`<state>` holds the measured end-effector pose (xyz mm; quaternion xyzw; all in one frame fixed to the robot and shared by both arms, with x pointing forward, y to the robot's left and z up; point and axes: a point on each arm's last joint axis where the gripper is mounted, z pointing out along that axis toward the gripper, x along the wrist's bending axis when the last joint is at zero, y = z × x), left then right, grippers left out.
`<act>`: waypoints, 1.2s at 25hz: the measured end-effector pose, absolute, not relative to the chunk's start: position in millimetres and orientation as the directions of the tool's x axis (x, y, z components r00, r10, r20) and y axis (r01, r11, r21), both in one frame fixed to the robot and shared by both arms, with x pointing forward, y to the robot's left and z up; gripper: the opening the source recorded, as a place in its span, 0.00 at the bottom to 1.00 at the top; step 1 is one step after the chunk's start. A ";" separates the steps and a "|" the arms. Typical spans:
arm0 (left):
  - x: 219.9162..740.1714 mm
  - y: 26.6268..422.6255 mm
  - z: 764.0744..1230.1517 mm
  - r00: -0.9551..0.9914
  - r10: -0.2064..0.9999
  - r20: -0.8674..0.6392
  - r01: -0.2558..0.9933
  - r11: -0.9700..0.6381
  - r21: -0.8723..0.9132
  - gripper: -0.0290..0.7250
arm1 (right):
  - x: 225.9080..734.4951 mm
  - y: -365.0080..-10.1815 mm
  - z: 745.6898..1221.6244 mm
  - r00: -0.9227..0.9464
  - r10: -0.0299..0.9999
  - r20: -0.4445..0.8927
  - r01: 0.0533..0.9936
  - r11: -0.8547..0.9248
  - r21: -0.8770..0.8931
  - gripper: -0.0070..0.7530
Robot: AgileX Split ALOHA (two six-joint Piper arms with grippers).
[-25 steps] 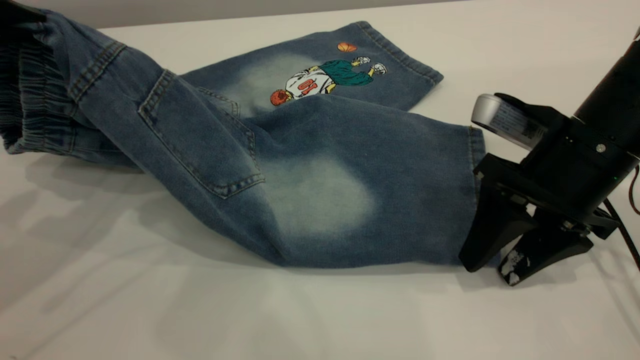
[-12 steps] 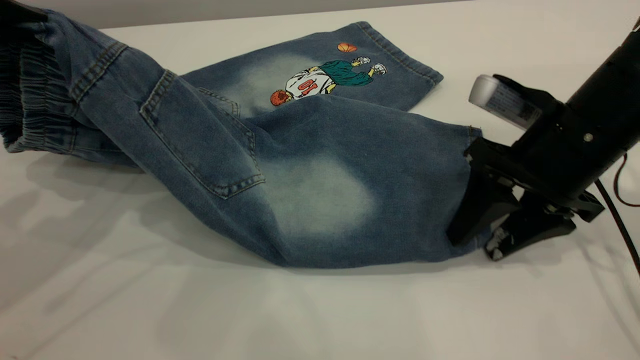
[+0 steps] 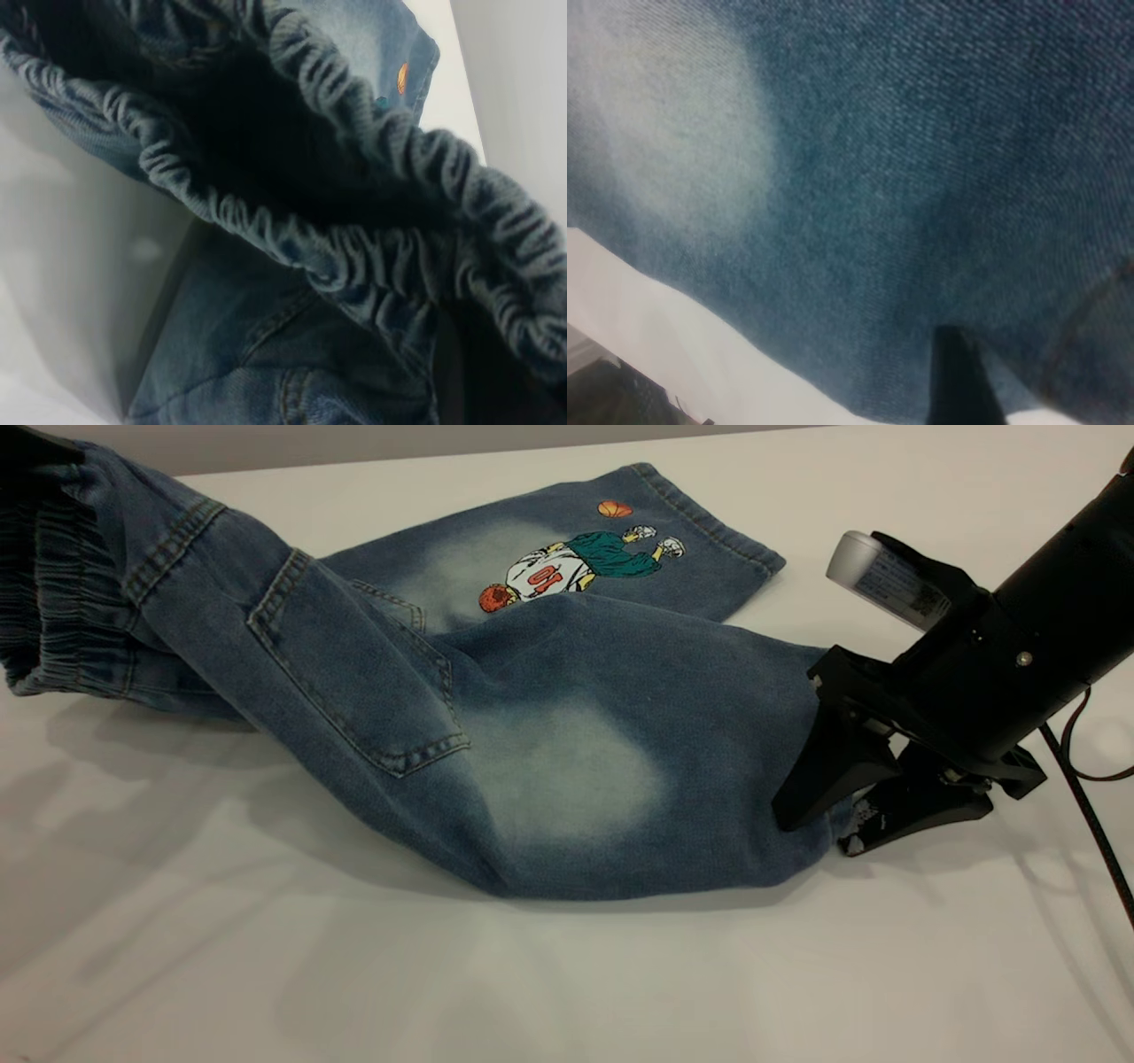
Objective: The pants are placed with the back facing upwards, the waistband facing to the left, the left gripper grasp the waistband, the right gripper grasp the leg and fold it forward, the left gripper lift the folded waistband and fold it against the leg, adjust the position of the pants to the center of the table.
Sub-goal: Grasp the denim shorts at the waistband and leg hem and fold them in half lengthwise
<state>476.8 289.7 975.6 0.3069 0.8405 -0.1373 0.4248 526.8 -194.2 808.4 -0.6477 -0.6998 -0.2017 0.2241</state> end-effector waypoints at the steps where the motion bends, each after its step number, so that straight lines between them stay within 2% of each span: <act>1: 476.8 289.7 975.6 -0.451 0.399 -0.798 0.633 0.774 0.030 0.16 | 527.4 -194.5 808.2 -0.057 0.819 0.571 0.997 0.073 -0.005 0.43; 8: 476.9 289.8 975.6 -0.451 0.399 -0.798 0.631 0.775 0.030 0.16 | 529.9 -196.3 806.3 -0.044 0.834 0.550 0.999 0.046 0.010 0.07; 10: 476.9 289.9 975.5 -0.452 0.399 -0.798 0.631 0.775 0.031 0.16 | 529.2 -195.6 806.8 -0.044 0.828 0.558 0.999 0.051 0.004 0.03; 16: 476.1 288.7 975.6 -0.446 0.403 -0.799 0.644 0.765 0.027 0.16 | 528.3 -196.4 826.8 -0.024 0.778 0.628 0.998 0.052 -0.027 0.02; 24: 460.8 283.4 962.5 -0.473 0.413 -0.778 0.681 0.732 -0.026 0.16 | 532.9 -221.1 888.9 -0.051 0.774 0.631 0.998 0.015 0.063 0.02; 30: 439.5 278.5 942.3 -0.546 0.382 -0.746 0.669 0.734 -0.114 0.16 | 525.4 -218.2 931.3 -0.124 0.732 0.670 0.989 0.040 0.139 0.02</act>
